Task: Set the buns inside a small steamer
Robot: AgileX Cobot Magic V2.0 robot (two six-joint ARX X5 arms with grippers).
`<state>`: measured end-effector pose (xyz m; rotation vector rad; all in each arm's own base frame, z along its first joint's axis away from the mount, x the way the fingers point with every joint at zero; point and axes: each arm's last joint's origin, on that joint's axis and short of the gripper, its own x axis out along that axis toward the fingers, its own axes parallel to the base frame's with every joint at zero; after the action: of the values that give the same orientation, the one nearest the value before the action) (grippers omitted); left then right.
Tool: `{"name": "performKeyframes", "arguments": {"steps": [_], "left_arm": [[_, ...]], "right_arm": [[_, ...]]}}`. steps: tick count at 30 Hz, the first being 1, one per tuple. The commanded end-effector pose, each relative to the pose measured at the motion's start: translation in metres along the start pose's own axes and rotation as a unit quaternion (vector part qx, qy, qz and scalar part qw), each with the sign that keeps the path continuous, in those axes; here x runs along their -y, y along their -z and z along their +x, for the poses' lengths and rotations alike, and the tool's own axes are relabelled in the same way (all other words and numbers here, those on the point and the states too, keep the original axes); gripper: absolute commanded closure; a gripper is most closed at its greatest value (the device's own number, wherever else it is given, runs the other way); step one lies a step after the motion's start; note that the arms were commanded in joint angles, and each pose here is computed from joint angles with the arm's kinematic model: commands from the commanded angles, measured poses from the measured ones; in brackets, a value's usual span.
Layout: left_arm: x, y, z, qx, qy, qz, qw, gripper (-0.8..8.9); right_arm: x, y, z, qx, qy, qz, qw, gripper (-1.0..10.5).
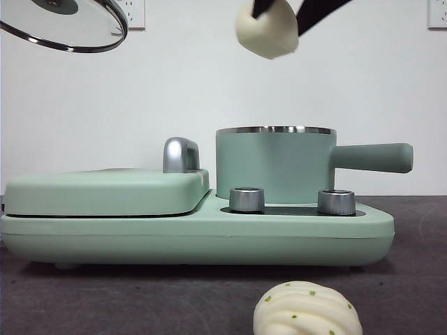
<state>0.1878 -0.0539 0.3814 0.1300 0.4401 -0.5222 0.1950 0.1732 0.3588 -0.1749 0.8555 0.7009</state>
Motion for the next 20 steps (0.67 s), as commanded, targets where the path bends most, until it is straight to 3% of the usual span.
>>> {"name": "performKeyframes", "arguments": {"steps": [1, 9, 20], "left_arm": [[0.000, -0.007, -0.003, 0.021, -0.002, 0.008, 1.000, 7.98], [0.000, -0.007, -0.003, 0.021, -0.002, 0.008, 1.000, 7.98], [0.000, -0.007, -0.003, 0.021, -0.002, 0.008, 1.000, 7.98]], "right_arm": [[0.015, -0.016, 0.014, 0.003, 0.017, -0.009, 1.000, 6.9], [0.051, -0.040, 0.064, 0.006, 0.045, -0.011, 0.999, 6.9], [0.072, -0.046, 0.124, -0.002, 0.045, -0.007, 0.999, 6.9]]}}
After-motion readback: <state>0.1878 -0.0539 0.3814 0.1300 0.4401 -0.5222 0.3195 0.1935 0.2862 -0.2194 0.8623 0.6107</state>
